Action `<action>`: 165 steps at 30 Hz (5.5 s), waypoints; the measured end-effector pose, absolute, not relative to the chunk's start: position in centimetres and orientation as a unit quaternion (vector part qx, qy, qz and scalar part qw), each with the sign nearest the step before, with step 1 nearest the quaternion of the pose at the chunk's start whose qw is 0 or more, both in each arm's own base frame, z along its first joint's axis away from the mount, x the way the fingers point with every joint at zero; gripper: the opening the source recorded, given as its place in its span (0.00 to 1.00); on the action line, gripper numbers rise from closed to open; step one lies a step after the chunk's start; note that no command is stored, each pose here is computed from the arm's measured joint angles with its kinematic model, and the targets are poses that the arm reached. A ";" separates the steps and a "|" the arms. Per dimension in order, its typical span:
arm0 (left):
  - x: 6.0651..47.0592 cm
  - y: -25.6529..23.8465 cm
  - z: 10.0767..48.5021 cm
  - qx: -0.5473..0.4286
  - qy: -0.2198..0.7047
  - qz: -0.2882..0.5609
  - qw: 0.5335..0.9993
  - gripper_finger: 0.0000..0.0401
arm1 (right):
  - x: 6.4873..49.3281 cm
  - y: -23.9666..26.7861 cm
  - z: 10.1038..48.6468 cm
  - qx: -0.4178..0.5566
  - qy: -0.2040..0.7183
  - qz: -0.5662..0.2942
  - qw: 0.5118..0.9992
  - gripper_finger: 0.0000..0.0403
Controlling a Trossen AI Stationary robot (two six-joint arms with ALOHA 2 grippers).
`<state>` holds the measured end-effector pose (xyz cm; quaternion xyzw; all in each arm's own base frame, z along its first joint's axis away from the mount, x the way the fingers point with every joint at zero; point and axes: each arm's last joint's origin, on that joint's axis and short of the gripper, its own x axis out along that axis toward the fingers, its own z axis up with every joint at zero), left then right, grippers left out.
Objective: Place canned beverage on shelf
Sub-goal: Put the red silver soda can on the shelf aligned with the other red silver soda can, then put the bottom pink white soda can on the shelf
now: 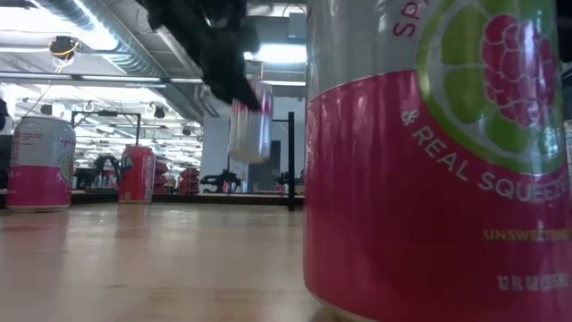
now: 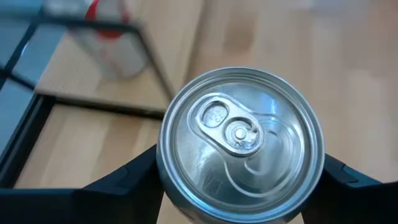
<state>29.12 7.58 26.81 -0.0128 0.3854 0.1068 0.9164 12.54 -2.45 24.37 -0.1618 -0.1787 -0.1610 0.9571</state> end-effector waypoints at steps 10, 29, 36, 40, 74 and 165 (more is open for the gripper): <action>29.7 2.8 30.3 0.011 0.297 0.073 0.952 0.65 | 12.8 -2.5 24.3 -0.161 -0.176 -0.160 0.958 0.07; 39.7 5.4 33.5 0.041 0.296 0.106 0.949 0.65 | 13.0 -2.5 24.1 -0.160 -0.166 -0.159 0.960 0.07; 41.1 9.7 31.3 0.029 0.324 0.147 0.934 0.65 | 13.0 -2.5 24.0 -0.160 -0.165 -0.159 0.960 0.07; 41.2 11.7 30.3 0.022 0.334 0.161 0.929 0.65 | 13.0 -2.5 24.1 -0.160 -0.166 -0.159 0.960 0.07; 42.2 16.3 24.3 0.018 0.399 0.166 0.901 0.65 | 13.0 -2.6 24.1 -0.159 -0.165 -0.172 0.958 0.07; 35.8 -0.1 26.0 0.099 0.270 0.175 0.941 0.88 | 16.0 -2.6 23.8 -0.069 -0.049 -0.070 0.994 0.07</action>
